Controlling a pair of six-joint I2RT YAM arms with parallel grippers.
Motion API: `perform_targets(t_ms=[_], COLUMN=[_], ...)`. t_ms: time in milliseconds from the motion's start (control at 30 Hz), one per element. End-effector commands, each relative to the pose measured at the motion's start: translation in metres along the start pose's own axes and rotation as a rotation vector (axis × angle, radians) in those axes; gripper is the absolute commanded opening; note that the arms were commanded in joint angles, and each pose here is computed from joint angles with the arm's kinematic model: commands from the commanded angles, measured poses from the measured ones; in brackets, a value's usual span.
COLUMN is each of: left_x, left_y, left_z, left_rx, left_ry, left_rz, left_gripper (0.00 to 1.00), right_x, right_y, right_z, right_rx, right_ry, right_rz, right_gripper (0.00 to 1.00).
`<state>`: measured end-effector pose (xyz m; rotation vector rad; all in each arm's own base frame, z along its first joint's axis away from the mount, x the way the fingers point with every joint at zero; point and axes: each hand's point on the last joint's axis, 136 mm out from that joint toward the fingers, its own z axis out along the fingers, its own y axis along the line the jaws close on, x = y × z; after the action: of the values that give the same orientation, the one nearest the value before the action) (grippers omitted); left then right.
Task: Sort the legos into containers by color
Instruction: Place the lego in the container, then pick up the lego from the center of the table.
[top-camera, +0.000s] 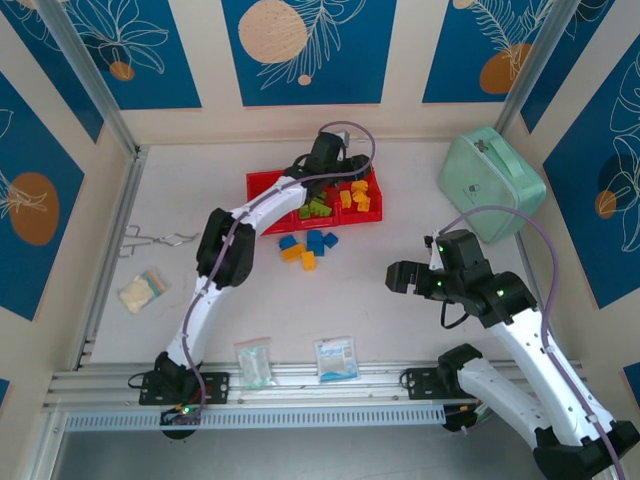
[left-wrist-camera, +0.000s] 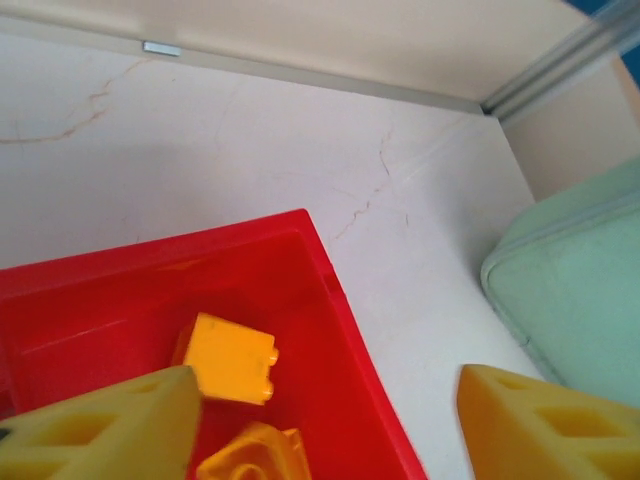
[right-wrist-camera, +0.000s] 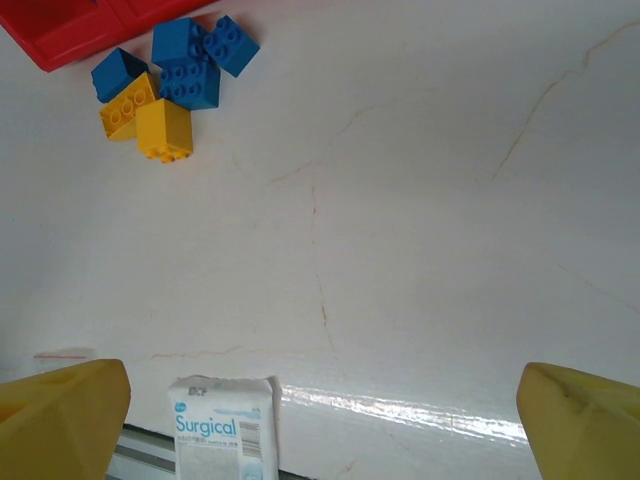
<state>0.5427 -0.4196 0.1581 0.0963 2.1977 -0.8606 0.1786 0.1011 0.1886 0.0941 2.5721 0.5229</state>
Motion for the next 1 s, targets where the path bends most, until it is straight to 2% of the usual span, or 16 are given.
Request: perform_targets(t_ms=[0,67,100,233,333,500,633,667,800,967], left_x=[-0.013,-0.017,-0.021,-0.029,-0.021,0.038,0.099,0.112,0.153,0.18], left_y=[-0.007,-0.008,-0.009,-0.009,0.007,0.039,0.073,0.073,0.065,0.066], left_z=[-0.011,-0.023,-0.032,-0.079,-0.118,-0.164,-0.205,-0.21,-0.214,-0.198], left_rx=[-0.028,-0.054,-0.071,-0.131,-0.212,-0.322,-0.614,-0.638,-0.711,-0.735], left_ry=[-0.016,-0.011,-0.019,-0.063,-0.064,0.079,0.176,0.195,0.246,0.31], left_rz=[0.034,0.064,0.086,0.175,0.207,0.24,0.303,0.3,0.312,0.279], left_gripper=[0.8,0.89,0.99,0.99,0.99,0.99,0.99,0.99,0.99,0.99], right_x=[0.007,0.007,0.006,-0.001,-0.008,-0.016,-0.026,-0.029,-0.044,-0.056], right_y=[-0.004,-0.003,-0.001,0.009,0.013,0.014,0.015,0.015,0.012,0.017], right_z=[-0.004,-0.001,0.001,0.01,0.018,0.03,0.037,0.038,0.036,0.024], right_rx=[0.017,0.006,-0.005,-0.042,-0.045,-0.021,-0.004,0.0,0.043,0.041], right_ry=[0.016,0.016,0.016,0.016,0.021,0.021,0.005,-0.001,-0.036,-0.067], right_rz=[0.008,0.012,0.013,0.02,0.006,-0.026,-0.048,-0.06,-0.11,-0.134], right_gripper=[1.0,1.0,1.0,1.0,1.0,1.0,1.0,1.0,1.0,0.99])
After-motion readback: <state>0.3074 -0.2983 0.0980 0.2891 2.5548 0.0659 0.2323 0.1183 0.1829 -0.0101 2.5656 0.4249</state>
